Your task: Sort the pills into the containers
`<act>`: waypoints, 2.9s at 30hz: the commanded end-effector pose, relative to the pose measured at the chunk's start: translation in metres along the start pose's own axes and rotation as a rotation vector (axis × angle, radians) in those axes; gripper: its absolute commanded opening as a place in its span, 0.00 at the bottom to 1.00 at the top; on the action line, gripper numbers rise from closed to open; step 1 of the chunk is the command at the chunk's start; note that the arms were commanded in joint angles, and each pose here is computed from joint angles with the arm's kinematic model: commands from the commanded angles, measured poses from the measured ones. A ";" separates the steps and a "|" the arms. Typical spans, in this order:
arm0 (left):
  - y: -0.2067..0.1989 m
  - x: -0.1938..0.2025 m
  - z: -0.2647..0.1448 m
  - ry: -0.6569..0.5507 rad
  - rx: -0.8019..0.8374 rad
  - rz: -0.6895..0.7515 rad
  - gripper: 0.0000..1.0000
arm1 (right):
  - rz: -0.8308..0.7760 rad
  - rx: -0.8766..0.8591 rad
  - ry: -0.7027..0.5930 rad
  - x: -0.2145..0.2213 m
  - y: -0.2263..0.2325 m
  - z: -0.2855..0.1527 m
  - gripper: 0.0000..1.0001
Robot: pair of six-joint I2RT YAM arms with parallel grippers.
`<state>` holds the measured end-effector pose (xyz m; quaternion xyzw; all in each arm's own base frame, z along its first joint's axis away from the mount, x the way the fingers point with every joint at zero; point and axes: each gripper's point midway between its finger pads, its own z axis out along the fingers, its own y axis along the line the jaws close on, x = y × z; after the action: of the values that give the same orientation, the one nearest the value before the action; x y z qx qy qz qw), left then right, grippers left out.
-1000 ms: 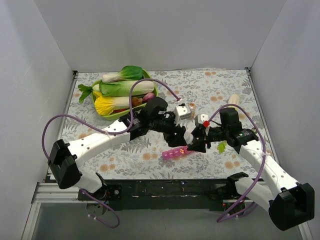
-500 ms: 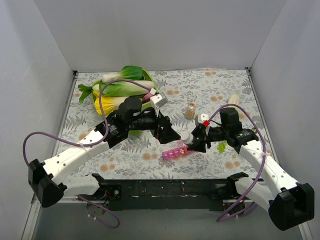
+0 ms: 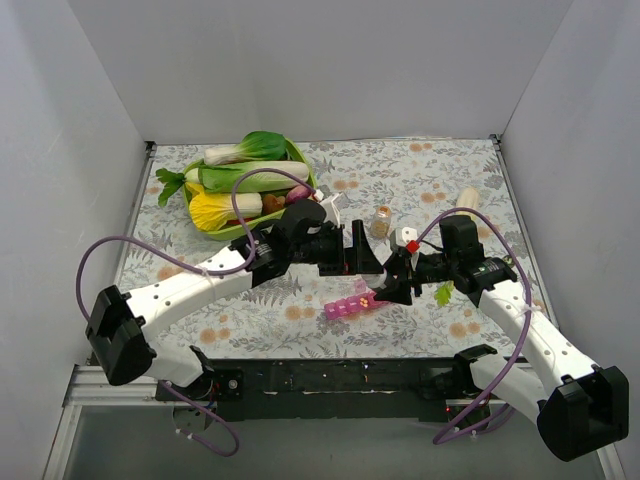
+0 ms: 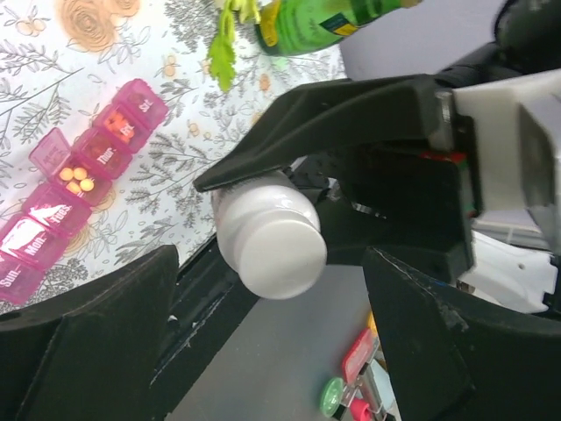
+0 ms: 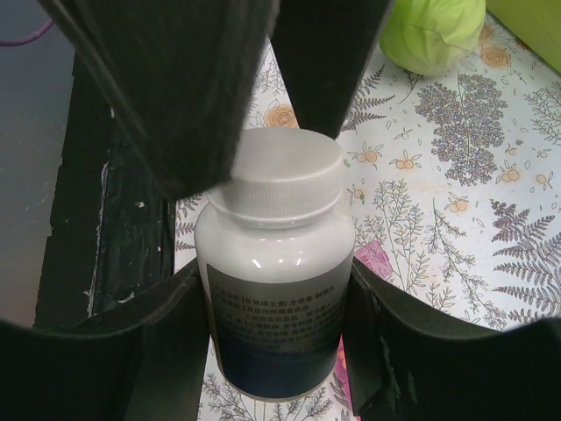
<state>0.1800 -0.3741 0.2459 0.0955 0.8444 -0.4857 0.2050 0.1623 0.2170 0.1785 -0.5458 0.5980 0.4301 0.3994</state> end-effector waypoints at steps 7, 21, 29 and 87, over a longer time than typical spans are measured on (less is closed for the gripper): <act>-0.001 -0.010 0.011 -0.027 -0.086 0.001 0.57 | -0.039 0.007 -0.025 -0.009 -0.001 -0.002 0.01; 0.012 0.048 0.012 0.320 0.212 0.783 0.23 | -0.032 -0.008 -0.032 -0.010 0.000 -0.001 0.01; 0.014 0.004 0.012 0.110 0.143 1.001 0.83 | -0.032 -0.004 -0.029 -0.008 0.000 -0.001 0.01; -0.021 0.027 0.007 0.108 0.148 0.402 0.19 | -0.030 0.012 -0.027 -0.009 -0.004 -0.001 0.01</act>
<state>0.1798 -0.3920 0.2308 0.1434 0.8491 -0.4531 0.2305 0.1603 0.2163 0.1722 -0.5411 0.6044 0.4333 0.3926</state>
